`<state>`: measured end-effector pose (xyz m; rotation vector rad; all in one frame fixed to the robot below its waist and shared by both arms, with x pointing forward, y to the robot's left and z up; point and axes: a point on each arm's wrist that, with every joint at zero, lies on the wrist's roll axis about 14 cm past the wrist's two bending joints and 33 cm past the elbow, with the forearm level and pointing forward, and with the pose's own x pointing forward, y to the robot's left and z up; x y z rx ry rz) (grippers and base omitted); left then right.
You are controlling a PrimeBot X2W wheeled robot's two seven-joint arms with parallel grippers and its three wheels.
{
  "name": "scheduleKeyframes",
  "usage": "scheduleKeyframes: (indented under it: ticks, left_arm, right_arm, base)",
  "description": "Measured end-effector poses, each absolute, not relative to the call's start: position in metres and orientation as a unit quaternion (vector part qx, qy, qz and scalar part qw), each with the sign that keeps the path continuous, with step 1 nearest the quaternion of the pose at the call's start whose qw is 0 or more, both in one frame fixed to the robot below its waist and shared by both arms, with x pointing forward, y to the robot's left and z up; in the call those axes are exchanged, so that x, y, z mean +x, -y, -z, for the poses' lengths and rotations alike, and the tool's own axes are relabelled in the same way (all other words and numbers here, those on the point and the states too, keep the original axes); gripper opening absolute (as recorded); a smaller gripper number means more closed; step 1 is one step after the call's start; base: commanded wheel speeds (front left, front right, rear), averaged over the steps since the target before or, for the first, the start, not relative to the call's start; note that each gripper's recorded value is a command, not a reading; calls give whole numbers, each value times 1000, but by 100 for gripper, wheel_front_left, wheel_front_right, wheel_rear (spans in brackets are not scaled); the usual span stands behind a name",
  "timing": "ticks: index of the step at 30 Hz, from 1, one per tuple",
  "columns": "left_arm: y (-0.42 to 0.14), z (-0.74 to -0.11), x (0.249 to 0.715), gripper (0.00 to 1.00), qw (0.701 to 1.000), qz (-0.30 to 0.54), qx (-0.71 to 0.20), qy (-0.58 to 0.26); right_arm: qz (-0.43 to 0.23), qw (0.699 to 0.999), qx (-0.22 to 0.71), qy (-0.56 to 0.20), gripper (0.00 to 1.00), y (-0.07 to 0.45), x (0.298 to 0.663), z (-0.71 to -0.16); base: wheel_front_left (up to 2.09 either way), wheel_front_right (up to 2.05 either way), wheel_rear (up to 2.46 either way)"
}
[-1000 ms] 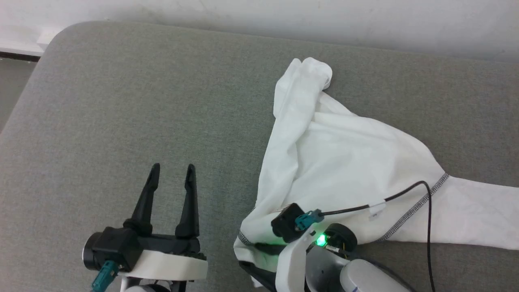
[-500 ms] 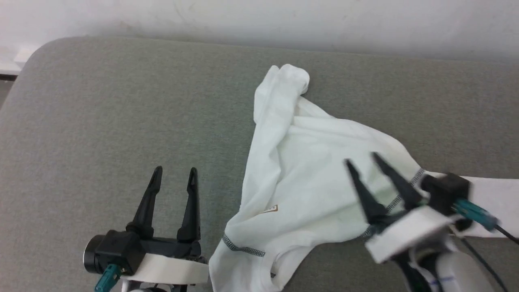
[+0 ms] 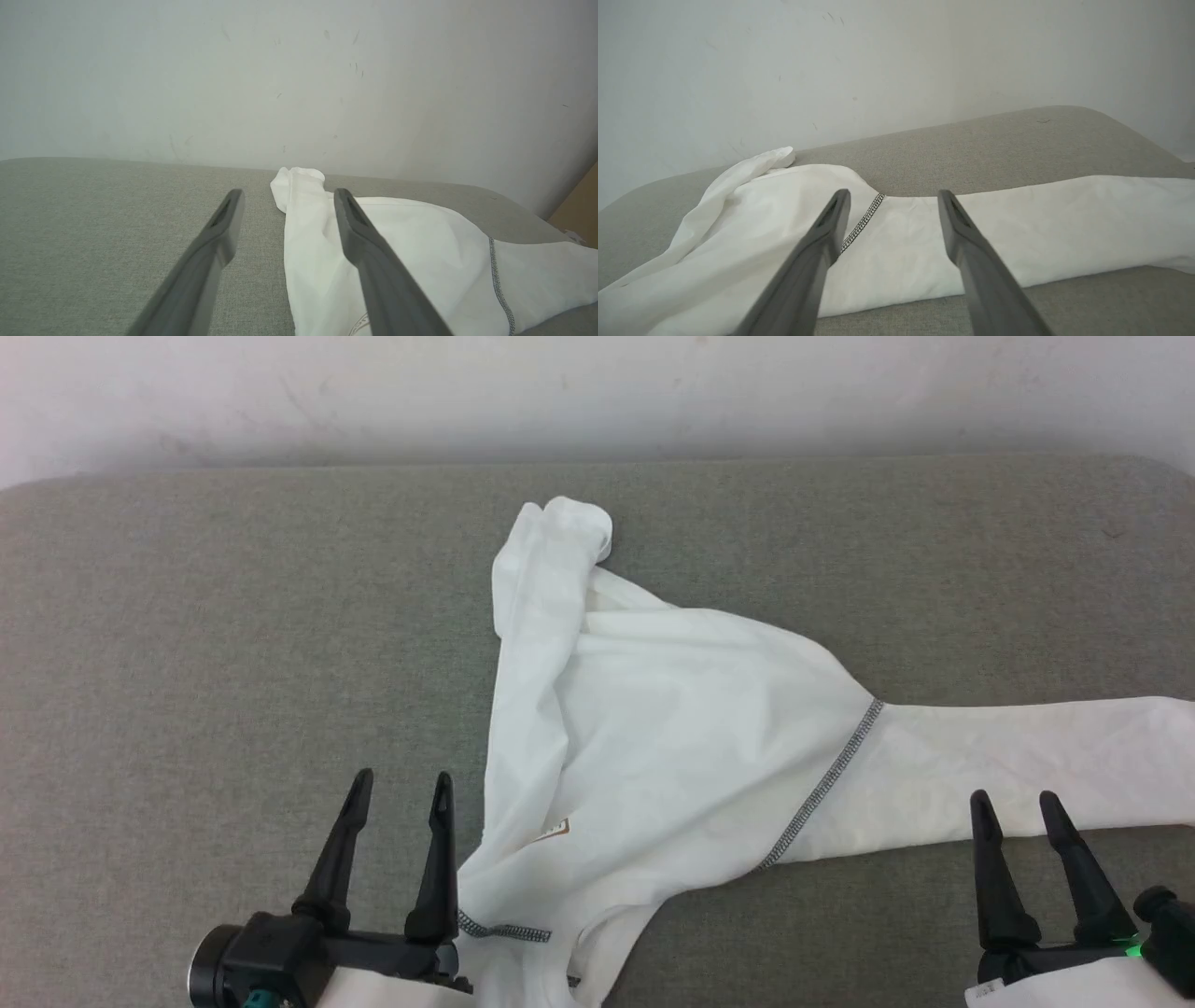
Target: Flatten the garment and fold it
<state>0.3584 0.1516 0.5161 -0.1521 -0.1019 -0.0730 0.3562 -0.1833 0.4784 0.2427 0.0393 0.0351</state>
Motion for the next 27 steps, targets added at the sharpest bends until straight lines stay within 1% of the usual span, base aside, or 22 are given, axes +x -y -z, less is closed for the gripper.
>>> scheduleKeyframes:
  ticks: [3,6,9,13,16,18,22,24,27]
  left_arm:
    - [-148,-518,359,100,995,45,-71,54]
    - [-137,-520,365,100,994,76,-52,59]
    - [-122,-525,381,100,990,121,-31,64]
    - [-101,-522,412,100,984,175,2,38]
    - [-96,-501,436,100,979,196,44,-19]
    - [-102,-479,450,100,975,196,75,-70]
    - [-109,-431,461,100,959,198,102,-178]
    - [-105,-419,464,100,952,205,104,-201]
    - [-93,-413,469,100,949,218,87,-209]
  right_arm:
    - [-11,992,123,-14,100,187,354,-480]
    - [-4,993,121,-8,100,192,355,-483]
    - [1,993,118,1,100,196,362,-487]
    - [5,993,115,4,100,199,369,-487]
    - [6,993,114,-1,100,199,375,-482]
    - [5,993,115,-7,100,198,379,-478]
    - [7,993,115,-22,100,198,384,-468]
    - [12,993,114,-29,100,201,385,-462]
    - [19,993,111,-39,100,205,386,-455]
  base:
    - [0,0,0]
    - [0,0,0]
    - [0,0,0]
    - [0,0,0]
    - [0,0,0]
    - [0,0,0]
    - [0,0,0]
    - [0,0,0]
    - [0,0,0]
